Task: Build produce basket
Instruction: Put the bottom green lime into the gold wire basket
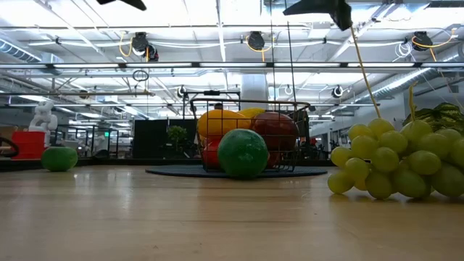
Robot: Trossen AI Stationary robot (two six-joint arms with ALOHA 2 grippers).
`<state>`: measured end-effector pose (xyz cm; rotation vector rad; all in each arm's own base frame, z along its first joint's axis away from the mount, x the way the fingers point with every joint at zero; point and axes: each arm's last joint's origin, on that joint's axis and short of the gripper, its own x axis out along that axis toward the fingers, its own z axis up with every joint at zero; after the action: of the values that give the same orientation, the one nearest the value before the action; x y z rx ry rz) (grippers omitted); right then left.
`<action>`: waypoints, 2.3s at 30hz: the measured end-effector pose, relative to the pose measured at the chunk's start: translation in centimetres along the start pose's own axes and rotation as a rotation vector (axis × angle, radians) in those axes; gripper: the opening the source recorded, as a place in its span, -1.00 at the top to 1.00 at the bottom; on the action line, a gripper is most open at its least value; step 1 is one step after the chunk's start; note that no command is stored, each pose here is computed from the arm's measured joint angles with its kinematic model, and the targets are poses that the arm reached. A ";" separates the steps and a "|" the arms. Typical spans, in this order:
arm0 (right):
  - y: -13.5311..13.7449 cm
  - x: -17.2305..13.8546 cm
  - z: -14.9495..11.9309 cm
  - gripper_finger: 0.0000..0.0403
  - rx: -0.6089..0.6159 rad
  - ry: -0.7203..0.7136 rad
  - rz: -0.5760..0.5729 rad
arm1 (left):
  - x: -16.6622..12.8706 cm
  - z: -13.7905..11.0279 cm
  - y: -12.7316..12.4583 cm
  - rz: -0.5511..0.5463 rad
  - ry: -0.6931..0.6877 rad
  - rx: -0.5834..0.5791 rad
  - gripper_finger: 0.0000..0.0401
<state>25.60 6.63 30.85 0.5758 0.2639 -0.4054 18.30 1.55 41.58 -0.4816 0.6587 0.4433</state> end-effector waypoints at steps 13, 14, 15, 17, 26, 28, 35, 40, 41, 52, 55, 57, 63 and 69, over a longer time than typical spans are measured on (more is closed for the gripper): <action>1.7 4.9 -5.9 -0.44 -0.115 0.097 -0.009 | 0.8 -7.4 -4.1 -0.174 0.041 0.001 -0.17; 1.8 5.1 -6.3 -0.46 -0.162 0.102 -0.006 | 0.9 -7.8 -4.5 -0.188 0.032 0.004 -0.17; 1.8 5.3 -6.6 -0.47 -0.201 0.108 -0.007 | 1.1 -8.2 -4.8 -0.201 0.020 0.003 -0.17; 1.8 5.8 -7.2 -0.49 -0.244 0.121 -0.014 | 1.4 -8.7 -5.3 -0.227 -0.009 -0.006 -0.17; 1.0 8.2 -9.9 -0.74 -0.217 0.200 -0.061 | 2.1 -10.2 -5.9 -0.256 -0.010 -0.050 -0.17; 0.9 8.9 -10.5 -0.84 -0.219 0.214 -0.050 | 2.0 -10.3 -6.0 -0.253 -0.018 -0.040 -0.17; -0.1 10.5 -12.1 -0.96 -0.202 0.193 -0.142 | 2.0 -10.3 -6.0 -0.247 -0.029 -0.010 -0.17; -1.1 11.9 -13.0 -0.97 -0.150 0.207 -0.189 | 2.0 -10.3 -6.0 -0.249 -0.024 -0.029 -0.17; -1.2 12.1 -13.2 -0.97 -0.148 0.208 -0.191 | 2.0 -10.3 -6.0 -0.251 -0.022 -0.031 -0.17; -2.8 13.4 -13.1 -0.96 -0.163 0.219 -0.253 | 2.0 -10.3 -6.0 -0.253 -0.018 -0.037 -0.17; -3.1 13.7 -12.8 -0.95 -0.154 0.234 -0.243 | 2.0 -10.3 -6.0 -0.253 -0.018 -0.037 -0.17; -3.3 13.9 -12.7 -0.95 -0.144 0.268 -0.223 | 2.0 -10.3 -6.0 -0.252 -0.019 -0.037 -0.17; -3.9 14.2 -12.4 -0.95 -0.123 0.317 -0.220 | 2.0 -10.3 -6.0 -0.252 -0.019 -0.036 -0.17; -4.6 14.3 -12.3 -0.90 -0.064 0.342 -0.261 | 2.0 -10.3 -6.0 -0.247 -0.025 -0.035 -0.17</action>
<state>34.67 5.99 13.69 0.5477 0.6823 -0.5479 18.09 -8.39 34.81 -0.5821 0.5594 0.2274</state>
